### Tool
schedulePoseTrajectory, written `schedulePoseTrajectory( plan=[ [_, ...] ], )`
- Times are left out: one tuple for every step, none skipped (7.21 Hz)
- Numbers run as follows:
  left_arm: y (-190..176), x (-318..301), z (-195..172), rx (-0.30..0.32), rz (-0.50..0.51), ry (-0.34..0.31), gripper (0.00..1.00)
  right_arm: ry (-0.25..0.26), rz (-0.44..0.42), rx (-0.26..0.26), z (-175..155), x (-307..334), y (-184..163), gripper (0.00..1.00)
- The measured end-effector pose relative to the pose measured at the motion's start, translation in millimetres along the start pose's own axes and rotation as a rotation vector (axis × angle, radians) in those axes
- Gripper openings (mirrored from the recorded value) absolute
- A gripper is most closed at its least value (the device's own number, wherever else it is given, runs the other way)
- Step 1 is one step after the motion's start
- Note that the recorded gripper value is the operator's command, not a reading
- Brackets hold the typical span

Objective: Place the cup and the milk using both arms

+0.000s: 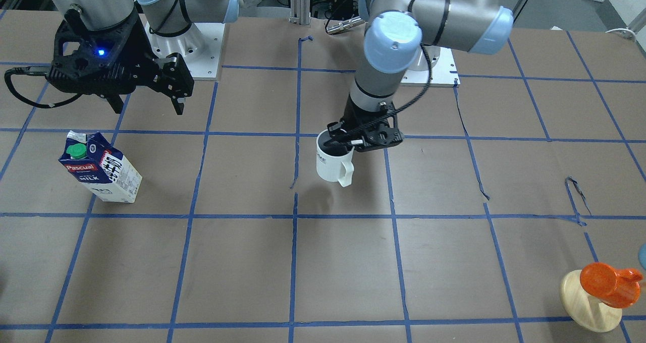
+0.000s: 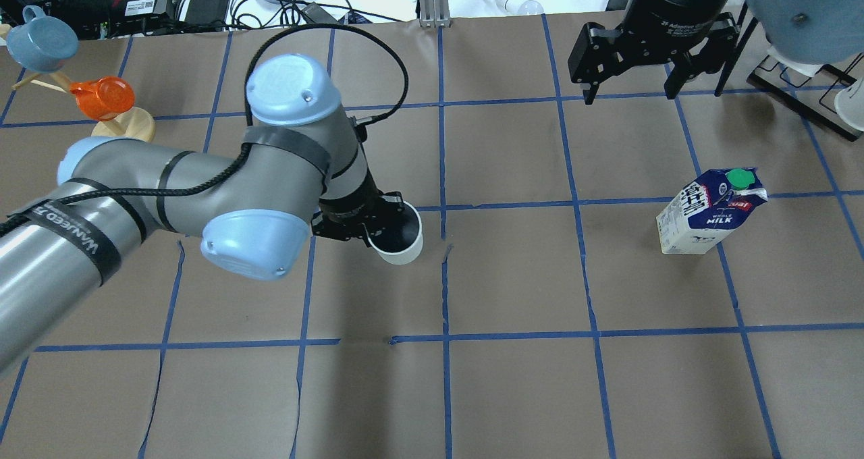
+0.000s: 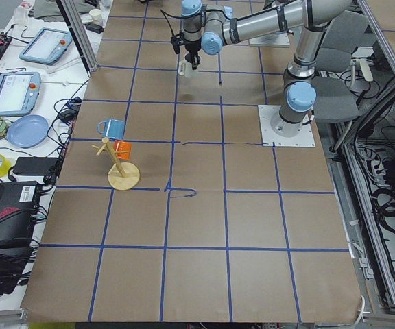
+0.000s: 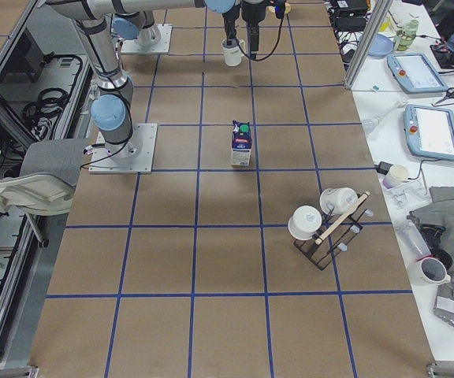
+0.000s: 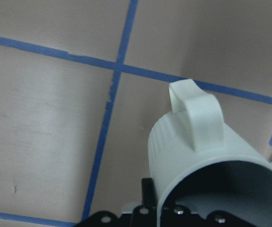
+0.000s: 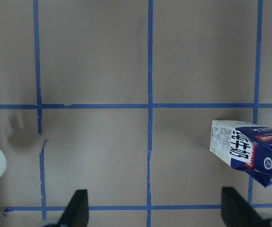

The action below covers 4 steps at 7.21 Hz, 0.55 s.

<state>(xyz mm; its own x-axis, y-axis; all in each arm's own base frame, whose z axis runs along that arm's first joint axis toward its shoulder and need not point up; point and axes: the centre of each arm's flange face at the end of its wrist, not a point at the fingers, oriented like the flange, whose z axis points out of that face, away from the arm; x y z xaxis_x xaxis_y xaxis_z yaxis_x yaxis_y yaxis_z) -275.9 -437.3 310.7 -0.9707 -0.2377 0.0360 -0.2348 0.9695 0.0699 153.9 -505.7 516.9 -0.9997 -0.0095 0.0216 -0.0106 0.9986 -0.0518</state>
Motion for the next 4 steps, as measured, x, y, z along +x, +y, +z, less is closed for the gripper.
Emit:
schedulePoseTrajectory(
  plan=[
    [16,17,8,-0.024,-0.006,0.01,0.0,0.0,0.0,-0.002,0,0,0,1.0],
    [27,26,19,-0.064,-0.035,0.028,0.0,0.0,0.0,-0.004,1,0,1,1.0],
    [32,29,31,-0.085,-0.053,0.037,0.0,0.001,0.0,-0.005,1,0,1,1.0],
    [32,30,44,-0.088,-0.061,0.043,0.0,0.002,0.001,-0.006,1,0,1,1.0]
  ],
)
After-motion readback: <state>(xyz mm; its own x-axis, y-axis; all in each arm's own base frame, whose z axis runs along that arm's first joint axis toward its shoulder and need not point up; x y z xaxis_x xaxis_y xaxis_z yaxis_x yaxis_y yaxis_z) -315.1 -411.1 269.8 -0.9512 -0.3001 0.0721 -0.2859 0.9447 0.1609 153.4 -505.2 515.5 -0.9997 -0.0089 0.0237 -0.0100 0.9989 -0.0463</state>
